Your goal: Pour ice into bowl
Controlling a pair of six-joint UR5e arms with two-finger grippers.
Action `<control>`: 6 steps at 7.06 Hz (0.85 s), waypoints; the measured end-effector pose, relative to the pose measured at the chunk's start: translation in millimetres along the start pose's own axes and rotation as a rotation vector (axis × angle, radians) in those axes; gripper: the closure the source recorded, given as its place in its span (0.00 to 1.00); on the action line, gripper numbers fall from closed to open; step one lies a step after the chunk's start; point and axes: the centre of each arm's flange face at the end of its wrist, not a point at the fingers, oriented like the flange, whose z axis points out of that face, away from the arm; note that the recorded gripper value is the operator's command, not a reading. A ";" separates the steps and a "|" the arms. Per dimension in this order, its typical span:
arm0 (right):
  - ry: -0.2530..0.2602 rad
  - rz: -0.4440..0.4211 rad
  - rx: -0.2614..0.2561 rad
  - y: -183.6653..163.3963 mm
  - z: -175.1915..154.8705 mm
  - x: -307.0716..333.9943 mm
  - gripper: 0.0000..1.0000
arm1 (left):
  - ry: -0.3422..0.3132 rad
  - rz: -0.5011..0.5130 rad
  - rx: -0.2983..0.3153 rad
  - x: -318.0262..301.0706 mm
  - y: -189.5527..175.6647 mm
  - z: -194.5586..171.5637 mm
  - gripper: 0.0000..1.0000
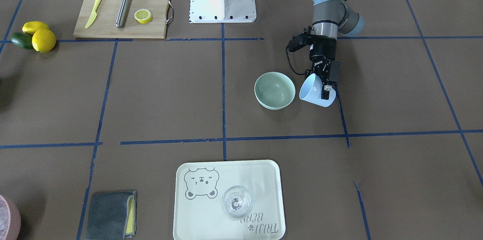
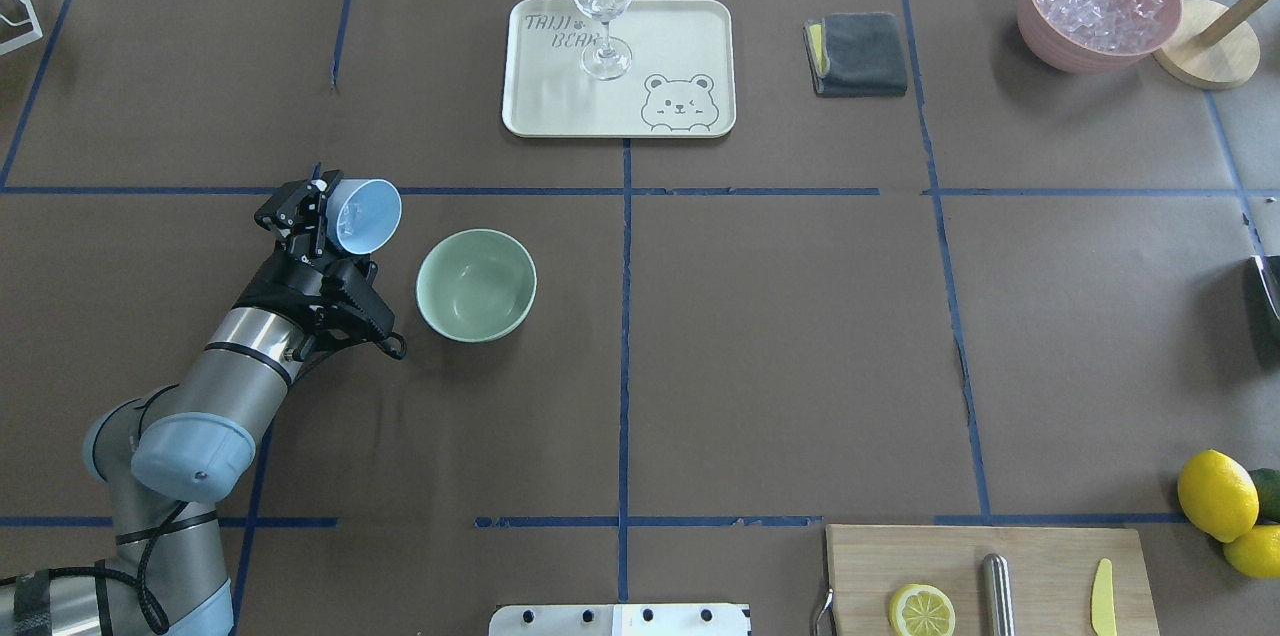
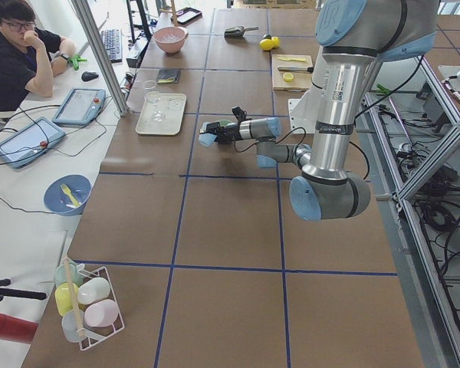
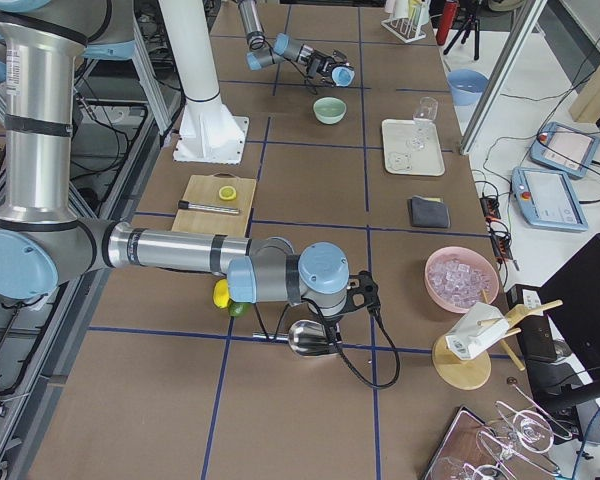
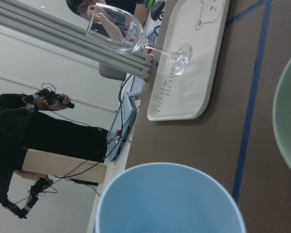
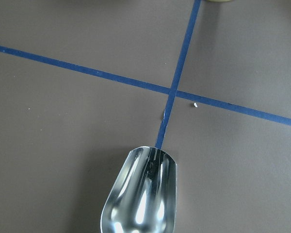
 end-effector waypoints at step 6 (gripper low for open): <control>0.001 0.009 0.000 4.0 -0.4 3.0 0.00 | -0.045 0.383 -0.009 24.1 -38.9 -20.2 1.00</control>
